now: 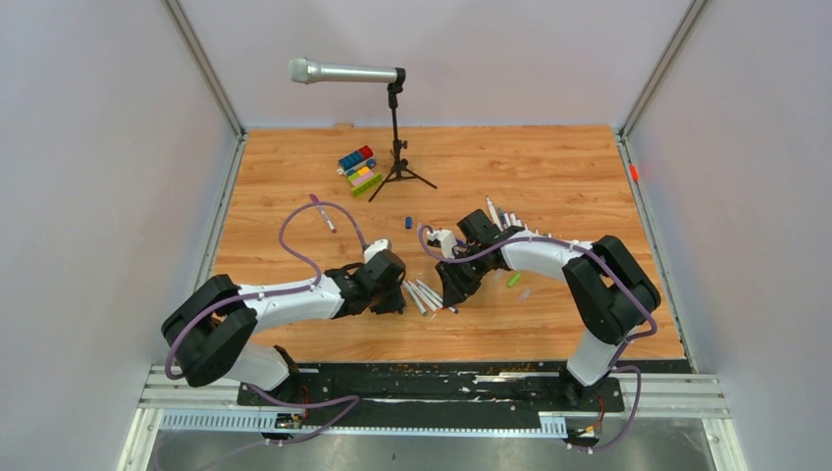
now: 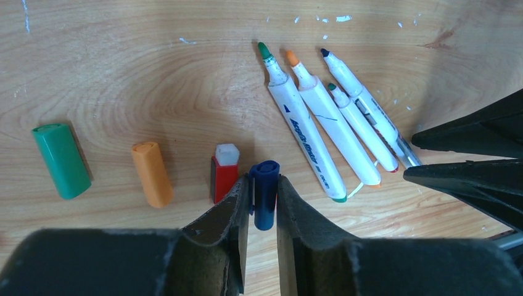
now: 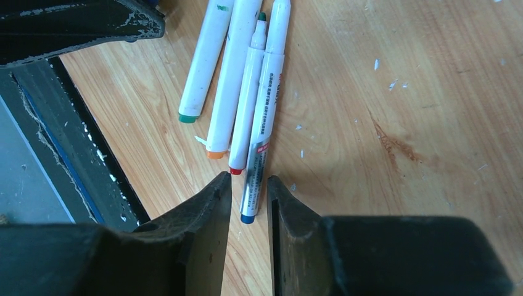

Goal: Open the pen caps
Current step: Place the pen at the center of the board.

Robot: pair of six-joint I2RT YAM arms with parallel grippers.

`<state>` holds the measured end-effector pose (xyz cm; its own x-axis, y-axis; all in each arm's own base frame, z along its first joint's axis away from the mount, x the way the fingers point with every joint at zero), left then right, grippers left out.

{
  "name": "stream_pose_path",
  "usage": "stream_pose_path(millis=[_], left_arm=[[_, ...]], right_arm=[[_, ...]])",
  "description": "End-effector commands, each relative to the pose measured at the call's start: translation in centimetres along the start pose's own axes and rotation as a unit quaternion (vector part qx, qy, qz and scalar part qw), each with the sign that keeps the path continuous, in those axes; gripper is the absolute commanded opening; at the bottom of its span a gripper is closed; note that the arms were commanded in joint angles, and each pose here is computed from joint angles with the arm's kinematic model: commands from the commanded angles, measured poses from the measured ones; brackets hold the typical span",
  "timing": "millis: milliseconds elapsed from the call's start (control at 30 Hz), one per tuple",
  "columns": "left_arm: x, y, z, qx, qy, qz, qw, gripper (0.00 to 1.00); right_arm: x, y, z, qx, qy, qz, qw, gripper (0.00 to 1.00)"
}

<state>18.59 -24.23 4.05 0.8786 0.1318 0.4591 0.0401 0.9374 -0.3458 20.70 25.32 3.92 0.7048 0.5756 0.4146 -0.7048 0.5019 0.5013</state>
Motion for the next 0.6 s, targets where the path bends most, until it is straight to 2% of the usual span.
stream_pose_path(millis=[0,400,500,567], left_arm=[[1.6,-1.3,1.1,-0.014,-0.028,0.010,0.999,0.28],[2.3,-1.6,2.2,-0.022,-0.039,0.010,0.999,0.31],[3.1,-1.6,3.1,-0.022,-0.059,0.005,0.998,0.32],[3.9,-1.2,3.9,-0.017,-0.081,-0.001,0.997,0.37]], right_arm=[[1.6,0.9,0.5,0.014,-0.015,0.021,1.000,0.29],[1.9,1.3,1.1,0.018,-0.019,0.039,0.999,0.33],[2.0,1.5,1.4,0.022,-0.020,0.051,0.998,0.35],[2.1,1.6,1.7,0.021,-0.018,0.060,0.998,0.37]])
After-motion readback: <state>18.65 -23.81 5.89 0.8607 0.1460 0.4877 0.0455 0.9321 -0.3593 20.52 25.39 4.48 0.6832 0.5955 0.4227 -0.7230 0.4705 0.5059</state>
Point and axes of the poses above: each gripper's point midway between its finger pads, its own z axis back along the fingers, its own y axis along the line the jaws close on, x = y × z, the point moved 2 cm from there along z, back along the fingers, and after that the axes turned 5 degrees about -z, right-handed, at the moved point
